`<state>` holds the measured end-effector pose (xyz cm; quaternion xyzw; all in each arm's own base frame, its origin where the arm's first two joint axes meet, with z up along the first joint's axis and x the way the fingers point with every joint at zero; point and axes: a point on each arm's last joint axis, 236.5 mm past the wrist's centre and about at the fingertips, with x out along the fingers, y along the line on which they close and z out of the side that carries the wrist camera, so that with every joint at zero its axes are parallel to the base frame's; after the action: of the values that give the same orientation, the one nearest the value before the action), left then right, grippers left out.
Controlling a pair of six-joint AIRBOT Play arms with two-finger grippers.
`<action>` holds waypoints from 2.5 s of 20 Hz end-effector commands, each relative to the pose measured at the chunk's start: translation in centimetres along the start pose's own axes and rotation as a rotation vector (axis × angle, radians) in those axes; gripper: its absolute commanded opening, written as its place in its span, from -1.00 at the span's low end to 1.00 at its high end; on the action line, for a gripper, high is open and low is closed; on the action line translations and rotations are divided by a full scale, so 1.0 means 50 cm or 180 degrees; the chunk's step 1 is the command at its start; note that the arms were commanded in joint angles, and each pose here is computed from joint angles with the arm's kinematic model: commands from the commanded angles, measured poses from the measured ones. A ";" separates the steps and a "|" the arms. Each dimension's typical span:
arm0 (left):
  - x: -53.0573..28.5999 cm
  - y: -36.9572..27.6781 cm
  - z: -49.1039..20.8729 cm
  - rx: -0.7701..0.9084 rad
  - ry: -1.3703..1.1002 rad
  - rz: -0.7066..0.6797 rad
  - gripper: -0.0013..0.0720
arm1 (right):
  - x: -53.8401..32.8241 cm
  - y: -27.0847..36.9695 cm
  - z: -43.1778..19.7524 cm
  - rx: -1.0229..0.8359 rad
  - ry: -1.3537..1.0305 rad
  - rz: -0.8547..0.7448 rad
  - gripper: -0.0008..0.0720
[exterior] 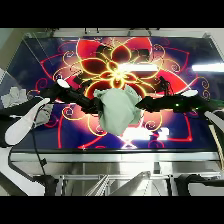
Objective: Fold the shirts.
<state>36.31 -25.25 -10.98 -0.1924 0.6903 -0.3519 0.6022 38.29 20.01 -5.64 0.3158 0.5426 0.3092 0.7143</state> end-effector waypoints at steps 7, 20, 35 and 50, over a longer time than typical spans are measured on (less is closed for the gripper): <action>0.017 -0.016 -0.012 0.0059 0.0265 -0.0013 0.12 | 0.060 -0.058 -0.007 0.0254 0.0213 0.0006 -0.36; -0.092 -0.014 0.004 0.0092 0.0032 -0.0100 -0.91 | -0.045 -0.002 0.074 -0.0132 -0.0005 0.0089 0.28; -0.150 -0.049 -0.038 0.0103 0.0076 -0.0483 -0.91 | 0.022 0.057 0.022 -0.0109 0.0453 0.0610 -0.96; -0.710 -0.552 -0.214 0.2023 -0.2227 -0.0075 -0.93 | -0.500 0.607 0.018 -0.2330 -0.1302 0.1078 -0.95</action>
<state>30.03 -17.70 32.69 -0.1520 0.3265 -0.5114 0.7802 31.27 19.21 33.00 0.2258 0.1865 0.5590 0.7757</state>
